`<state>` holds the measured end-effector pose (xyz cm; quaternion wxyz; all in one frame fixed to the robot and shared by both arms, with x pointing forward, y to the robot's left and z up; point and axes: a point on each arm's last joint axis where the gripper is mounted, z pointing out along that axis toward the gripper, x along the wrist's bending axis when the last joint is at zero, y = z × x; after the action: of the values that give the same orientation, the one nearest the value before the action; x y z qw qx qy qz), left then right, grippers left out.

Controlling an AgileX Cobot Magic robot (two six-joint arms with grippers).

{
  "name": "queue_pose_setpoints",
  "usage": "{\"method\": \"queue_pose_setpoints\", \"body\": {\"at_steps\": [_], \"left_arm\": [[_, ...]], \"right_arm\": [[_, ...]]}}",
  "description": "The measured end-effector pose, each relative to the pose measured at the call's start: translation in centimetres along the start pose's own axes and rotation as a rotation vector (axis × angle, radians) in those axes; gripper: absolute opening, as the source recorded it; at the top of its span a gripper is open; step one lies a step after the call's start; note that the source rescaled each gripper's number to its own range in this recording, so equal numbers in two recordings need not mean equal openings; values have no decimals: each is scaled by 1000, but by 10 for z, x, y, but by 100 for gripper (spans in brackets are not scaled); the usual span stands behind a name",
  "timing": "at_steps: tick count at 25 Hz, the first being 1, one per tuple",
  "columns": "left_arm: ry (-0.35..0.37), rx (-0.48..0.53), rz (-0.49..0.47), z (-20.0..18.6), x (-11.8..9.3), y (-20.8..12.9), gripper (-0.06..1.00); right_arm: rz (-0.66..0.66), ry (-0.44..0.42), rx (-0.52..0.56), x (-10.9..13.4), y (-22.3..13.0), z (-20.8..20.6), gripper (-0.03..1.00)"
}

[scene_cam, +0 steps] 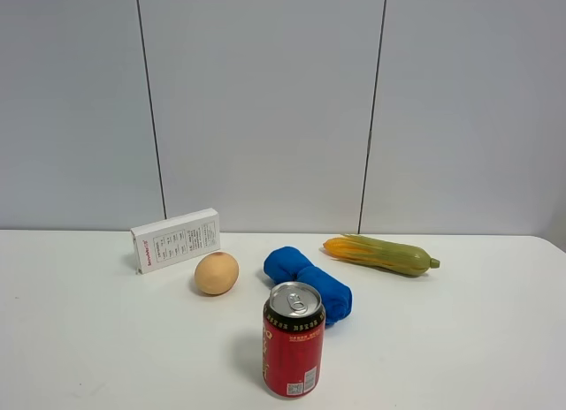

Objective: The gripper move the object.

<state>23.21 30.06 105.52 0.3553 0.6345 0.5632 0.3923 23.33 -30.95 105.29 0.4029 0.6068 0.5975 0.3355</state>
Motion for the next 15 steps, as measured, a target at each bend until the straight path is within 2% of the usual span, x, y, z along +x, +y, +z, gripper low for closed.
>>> {"method": "queue_pose_setpoints", "body": {"at_steps": [15], "left_arm": [[0, 0, 0, 0, 0, 0, 100]], "right_arm": [[0, 0, 0, 0, 0, 0, 100]]}}
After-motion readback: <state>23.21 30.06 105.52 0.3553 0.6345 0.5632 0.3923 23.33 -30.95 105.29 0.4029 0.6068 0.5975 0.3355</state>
